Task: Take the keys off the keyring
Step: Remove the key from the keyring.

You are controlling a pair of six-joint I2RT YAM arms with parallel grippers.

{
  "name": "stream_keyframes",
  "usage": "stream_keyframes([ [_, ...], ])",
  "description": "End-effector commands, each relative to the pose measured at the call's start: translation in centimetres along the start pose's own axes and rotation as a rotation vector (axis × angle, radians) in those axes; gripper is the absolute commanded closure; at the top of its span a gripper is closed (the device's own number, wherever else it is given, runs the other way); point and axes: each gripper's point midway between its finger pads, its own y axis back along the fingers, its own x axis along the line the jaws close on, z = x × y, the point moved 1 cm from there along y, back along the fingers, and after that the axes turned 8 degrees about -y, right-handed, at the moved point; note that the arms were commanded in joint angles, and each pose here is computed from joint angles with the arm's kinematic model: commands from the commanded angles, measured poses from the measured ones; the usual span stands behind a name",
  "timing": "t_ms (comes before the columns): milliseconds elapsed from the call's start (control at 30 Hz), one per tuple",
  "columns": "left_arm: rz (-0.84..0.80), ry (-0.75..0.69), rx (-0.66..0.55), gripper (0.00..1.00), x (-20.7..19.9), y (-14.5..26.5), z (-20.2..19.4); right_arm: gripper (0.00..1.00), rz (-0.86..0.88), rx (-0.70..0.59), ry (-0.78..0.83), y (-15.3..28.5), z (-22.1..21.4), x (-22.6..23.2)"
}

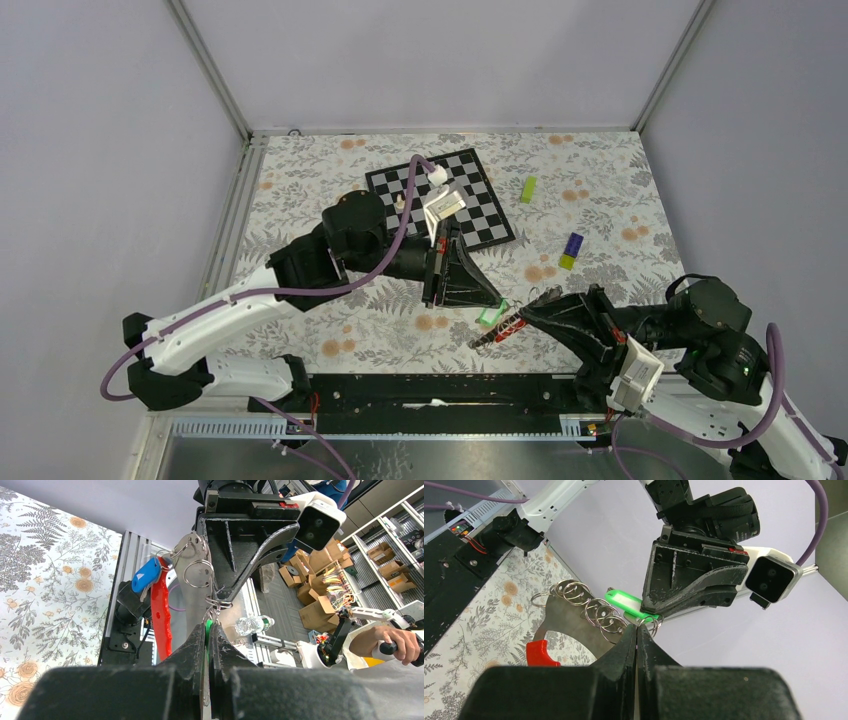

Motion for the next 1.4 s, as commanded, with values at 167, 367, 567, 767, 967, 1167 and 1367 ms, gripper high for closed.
stream_keyframes([
  [167, -0.035, -0.053, -0.071, 1.00, -1.0, -0.2, 2.4, 1.00, -0.012, -0.021, 0.037, -0.7, 0.6, -1.6],
  [367, -0.033, -0.052, -0.072, 1.00, -0.9, -0.1, 2.3, 1.00, -0.023, -0.012, 0.038, -0.7, 0.7, -2.1],
  [567, -0.031, -0.054, -0.077, 1.00, -1.0, 0.0, 2.4, 1.00, -0.077, -0.033, -0.038, -0.8, 0.7, -2.5],
  [767, -0.035, -0.059, -0.087, 1.00, -1.0, 0.0, 2.5, 1.00, -0.181, -0.091, -0.118, -0.7, 0.9, -3.0],
  [967, -0.040, -0.068, -0.112, 1.00, -1.4, 0.3, 3.0, 1.00, -0.259, -0.128, -0.176, -0.4, 1.1, -3.8],
  [1167, -0.043, -0.076, -0.129, 1.00, -1.7, 0.6, 3.4, 1.00, -0.261, -0.141, -0.191, -0.4, 1.2, -3.8],
  [1367, -0.048, -0.084, -0.136, 1.00, -2.1, 0.9, 3.7, 1.00, -0.140, -0.069, -0.105, -0.5, 0.6, -2.1],
])
